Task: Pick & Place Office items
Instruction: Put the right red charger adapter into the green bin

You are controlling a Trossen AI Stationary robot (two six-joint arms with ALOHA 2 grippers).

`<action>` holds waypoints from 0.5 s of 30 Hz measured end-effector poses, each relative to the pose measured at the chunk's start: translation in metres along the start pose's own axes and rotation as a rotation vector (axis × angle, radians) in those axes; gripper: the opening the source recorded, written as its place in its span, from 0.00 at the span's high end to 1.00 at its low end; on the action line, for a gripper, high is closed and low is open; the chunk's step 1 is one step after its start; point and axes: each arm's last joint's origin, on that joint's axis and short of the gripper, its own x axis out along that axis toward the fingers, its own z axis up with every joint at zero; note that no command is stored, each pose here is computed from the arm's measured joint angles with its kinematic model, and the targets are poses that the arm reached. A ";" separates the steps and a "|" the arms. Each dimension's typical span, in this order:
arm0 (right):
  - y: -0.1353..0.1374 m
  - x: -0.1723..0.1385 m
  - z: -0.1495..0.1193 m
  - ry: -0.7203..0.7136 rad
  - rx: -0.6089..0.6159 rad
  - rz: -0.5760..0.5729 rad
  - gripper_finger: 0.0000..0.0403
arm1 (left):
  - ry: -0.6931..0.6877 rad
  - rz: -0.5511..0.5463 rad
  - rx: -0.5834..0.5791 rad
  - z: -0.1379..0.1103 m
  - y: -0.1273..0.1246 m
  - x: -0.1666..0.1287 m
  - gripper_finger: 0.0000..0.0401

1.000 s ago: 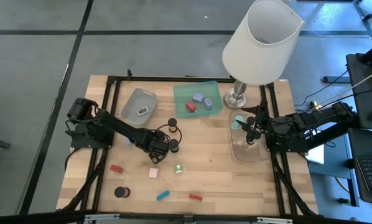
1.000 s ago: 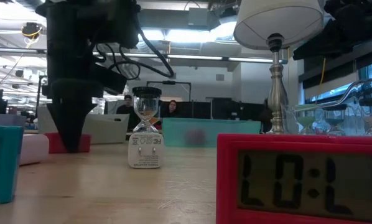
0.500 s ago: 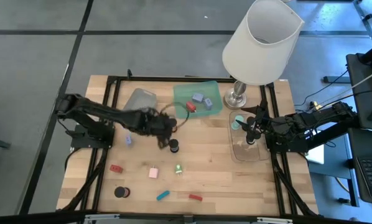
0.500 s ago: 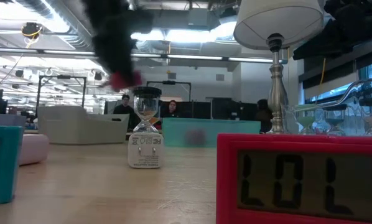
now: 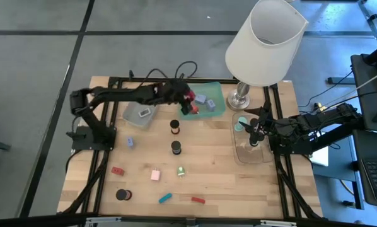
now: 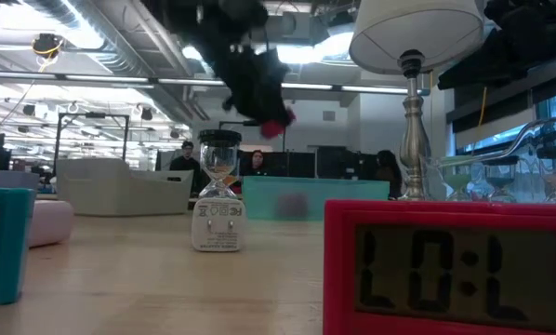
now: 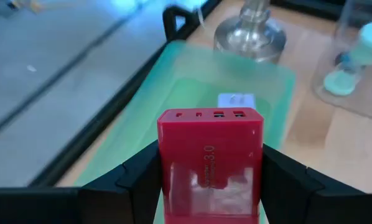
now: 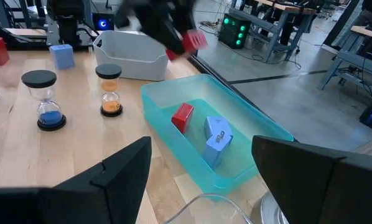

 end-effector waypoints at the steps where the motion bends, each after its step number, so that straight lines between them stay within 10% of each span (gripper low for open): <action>1: 0.000 0.000 0.000 0.000 0.000 -0.001 0.30 | 0.013 -0.012 -0.012 -0.002 0.006 0.009 0.48; 15: 0.000 0.000 0.000 0.000 0.000 0.000 0.30 | 0.095 0.006 -0.095 -0.036 0.051 0.085 0.47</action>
